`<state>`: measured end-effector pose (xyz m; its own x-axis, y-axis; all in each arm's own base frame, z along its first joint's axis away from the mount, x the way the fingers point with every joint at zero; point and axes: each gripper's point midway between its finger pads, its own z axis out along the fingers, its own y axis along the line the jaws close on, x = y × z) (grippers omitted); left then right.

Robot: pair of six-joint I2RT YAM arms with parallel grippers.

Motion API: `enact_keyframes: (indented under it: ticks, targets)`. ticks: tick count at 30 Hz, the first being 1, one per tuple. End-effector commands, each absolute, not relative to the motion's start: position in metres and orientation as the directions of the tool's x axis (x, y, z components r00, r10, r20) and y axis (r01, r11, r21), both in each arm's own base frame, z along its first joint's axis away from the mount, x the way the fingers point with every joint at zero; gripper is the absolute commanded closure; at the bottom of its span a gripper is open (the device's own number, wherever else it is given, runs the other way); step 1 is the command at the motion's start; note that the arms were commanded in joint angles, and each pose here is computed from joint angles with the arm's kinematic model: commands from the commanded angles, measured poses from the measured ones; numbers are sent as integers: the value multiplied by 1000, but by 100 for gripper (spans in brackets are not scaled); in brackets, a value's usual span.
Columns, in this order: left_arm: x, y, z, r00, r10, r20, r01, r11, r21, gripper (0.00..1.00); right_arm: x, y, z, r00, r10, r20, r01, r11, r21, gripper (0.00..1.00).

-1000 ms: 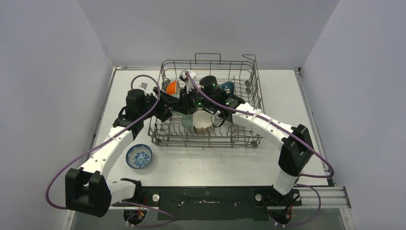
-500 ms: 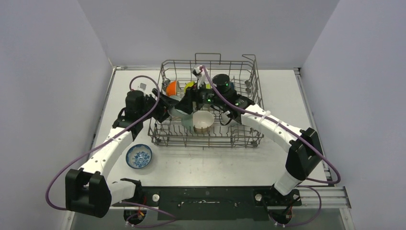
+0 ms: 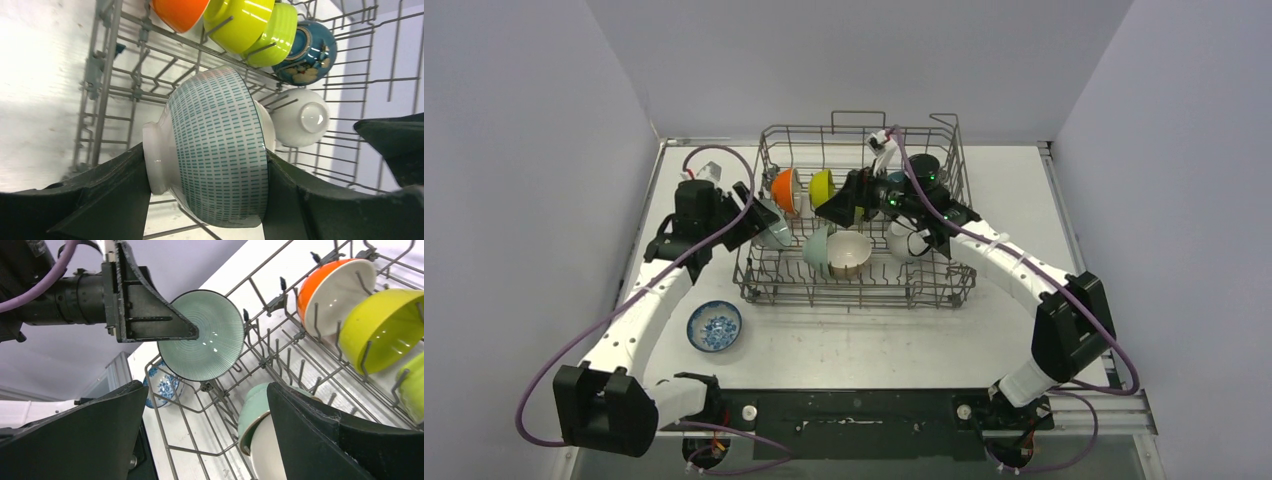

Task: Load the bowls into the dish rack
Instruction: Adjust the bowl in the dish rack.

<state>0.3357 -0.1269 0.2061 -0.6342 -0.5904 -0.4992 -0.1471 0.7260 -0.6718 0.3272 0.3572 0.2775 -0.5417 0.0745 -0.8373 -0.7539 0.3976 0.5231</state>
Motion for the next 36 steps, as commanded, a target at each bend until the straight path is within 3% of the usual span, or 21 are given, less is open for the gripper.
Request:
enact_keyframes:
  ticks: [1,14,30,36]
  targets:
    - [342,-113,248,-557,-437,-706,0,850,-526,86,330,339,311,-499,173,-849,-775,351,526,6]
    - [350,-125,244,-561,-185,-807,148,937,-317,89,331,323,297,-516,184,-837,-751,373,545,5]
    - [355,-133,206,-633,15,-774,176,976,-126,89,333,320,297,-514,176,-840,-753,377,540,4]
    - [356,-134,197,-665,10,-747,117,989,-92,92,333,319,298,-514,176,-840,-753,377,540,4]
